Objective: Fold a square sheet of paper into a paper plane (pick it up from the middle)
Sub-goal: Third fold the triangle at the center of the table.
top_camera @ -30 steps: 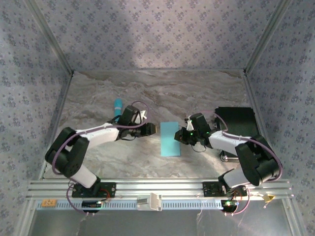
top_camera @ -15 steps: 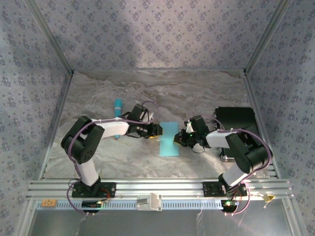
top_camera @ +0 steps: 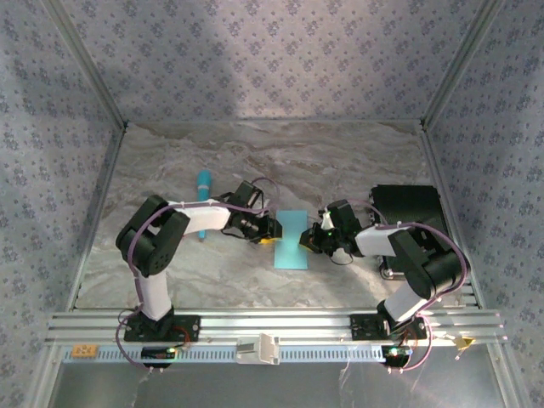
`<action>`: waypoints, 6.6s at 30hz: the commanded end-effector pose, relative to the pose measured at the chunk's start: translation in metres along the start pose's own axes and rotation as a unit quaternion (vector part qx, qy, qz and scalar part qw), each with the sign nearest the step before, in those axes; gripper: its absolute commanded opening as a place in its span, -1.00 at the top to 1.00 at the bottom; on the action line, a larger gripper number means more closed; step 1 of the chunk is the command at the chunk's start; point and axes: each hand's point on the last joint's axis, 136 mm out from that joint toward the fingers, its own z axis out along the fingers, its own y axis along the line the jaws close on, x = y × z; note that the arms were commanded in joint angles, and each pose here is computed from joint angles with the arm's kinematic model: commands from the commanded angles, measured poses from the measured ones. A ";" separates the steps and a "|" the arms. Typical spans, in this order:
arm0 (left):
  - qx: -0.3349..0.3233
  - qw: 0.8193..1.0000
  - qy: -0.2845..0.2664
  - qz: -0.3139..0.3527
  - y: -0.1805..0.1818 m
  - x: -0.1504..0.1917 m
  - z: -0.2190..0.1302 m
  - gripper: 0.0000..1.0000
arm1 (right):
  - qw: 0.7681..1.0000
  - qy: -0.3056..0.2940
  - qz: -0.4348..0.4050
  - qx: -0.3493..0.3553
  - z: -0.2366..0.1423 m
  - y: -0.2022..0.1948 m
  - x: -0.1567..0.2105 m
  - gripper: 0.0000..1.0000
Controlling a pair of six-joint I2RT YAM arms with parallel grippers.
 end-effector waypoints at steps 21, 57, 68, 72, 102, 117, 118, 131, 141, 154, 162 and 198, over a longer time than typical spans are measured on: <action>0.013 1.000 0.017 0.000 -0.009 0.010 0.005 0.26 | 0.997 0.011 0.036 0.070 0.004 -0.040 0.014 0.85; 0.014 1.000 -0.021 0.003 -0.012 0.000 -0.011 0.66 | 0.998 0.005 0.018 0.053 0.002 -0.028 0.007 0.81; 0.016 0.999 -0.027 -0.002 -0.015 -0.002 -0.018 0.90 | 1.000 -0.004 -0.009 0.027 -0.001 -0.013 0.002 0.65; 0.003 0.999 -0.041 -0.012 -0.009 -0.003 -0.026 0.91 | 0.998 -0.021 -0.054 0.007 -0.012 0.009 -0.005 0.41; 0.036 0.997 -0.049 -0.044 -0.007 -0.004 -0.045 0.90 | 0.702 -0.157 -0.675 0.164 -0.007 0.087 0.071 -0.48; 0.041 0.997 -0.046 -0.043 -0.008 -0.003 -0.043 0.90 | 0.614 -0.218 -0.710 0.268 0.022 0.083 0.068 -0.27; 0.041 0.997 -0.047 -0.043 -0.008 -0.003 -0.044 0.90 | 0.614 -0.220 -0.710 0.265 0.022 0.084 0.070 -0.22; 0.038 0.997 -0.049 -0.044 -0.006 -0.004 -0.043 0.90 | 0.635 -0.203 -0.700 0.257 0.012 0.069 0.075 0.25; 0.038 0.997 -0.050 -0.045 -0.006 -0.004 -0.043 0.90 | 0.641 -0.200 -0.697 0.249 0.012 0.071 0.077 0.48; 0.030 0.997 -0.051 -0.046 -0.003 -0.005 -0.043 0.89 | 0.654 -0.201 -0.686 0.246 0.011 0.068 0.076 0.73; 0.013 0.997 -0.071 -0.038 0.001 -0.006 -0.051 0.36 | 0.691 -0.174 -0.664 0.227 0.012 0.064 0.079 0.98; 0.012 0.999 -0.036 0.019 -0.017 -0.045 -0.038 0.54 | 0.934 0.033 -0.348 -0.069 0.023 0.089 0.082 0.95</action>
